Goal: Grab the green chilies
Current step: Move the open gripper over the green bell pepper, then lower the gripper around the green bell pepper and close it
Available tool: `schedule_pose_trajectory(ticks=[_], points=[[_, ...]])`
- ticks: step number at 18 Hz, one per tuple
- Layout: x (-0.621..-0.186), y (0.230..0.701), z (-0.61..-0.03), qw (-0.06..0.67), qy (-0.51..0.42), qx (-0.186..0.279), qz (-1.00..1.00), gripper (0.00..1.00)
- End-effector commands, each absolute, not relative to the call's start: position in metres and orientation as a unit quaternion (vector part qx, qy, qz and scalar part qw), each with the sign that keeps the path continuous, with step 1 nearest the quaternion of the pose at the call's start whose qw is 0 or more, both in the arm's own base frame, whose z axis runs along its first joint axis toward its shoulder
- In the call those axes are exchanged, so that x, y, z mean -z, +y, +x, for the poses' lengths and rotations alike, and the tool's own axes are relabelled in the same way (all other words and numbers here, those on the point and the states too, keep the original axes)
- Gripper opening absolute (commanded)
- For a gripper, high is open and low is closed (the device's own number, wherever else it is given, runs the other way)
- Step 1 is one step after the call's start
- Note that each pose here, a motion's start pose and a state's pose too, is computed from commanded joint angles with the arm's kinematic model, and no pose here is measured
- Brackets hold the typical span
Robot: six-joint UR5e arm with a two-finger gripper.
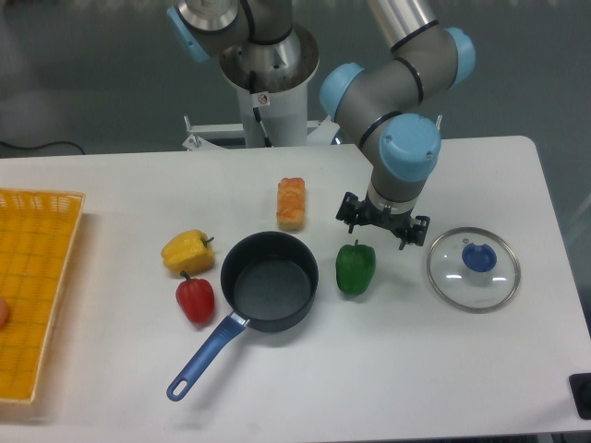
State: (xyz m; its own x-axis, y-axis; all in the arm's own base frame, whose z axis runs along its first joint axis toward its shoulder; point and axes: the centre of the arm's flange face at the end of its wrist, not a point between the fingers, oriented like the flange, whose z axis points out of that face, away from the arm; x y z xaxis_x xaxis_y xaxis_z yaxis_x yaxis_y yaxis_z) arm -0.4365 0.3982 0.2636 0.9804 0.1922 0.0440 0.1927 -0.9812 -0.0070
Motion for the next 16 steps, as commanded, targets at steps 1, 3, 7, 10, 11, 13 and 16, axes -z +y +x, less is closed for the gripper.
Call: schedule_pose_trajectory(ticks=[1,3,7,10,11,13,16], points=[[-0.264,0.402,-0.435,0.009,-0.103,0.016,-0.995,1.0],[-0.257,0.409,-0.434,0.011,-0.111,0.014,-0.994,1.0],[-0.249,0.418,-0.431,0.012,-0.111,0.01,-0.994,1.0],[-0.242,0.418,-0.433,0.008,-0.111,0.011,-0.994,1.0],[-0.239,0.418,-0.434,0.007,-0.111,0.012,-0.994,1.0],[-0.234,0.418,-0.435,0.003,-0.111,0.011,-0.994,1.0],[-0.227,0.419,-0.433,-0.002,-0.112,0.012,-0.994,1.0]])
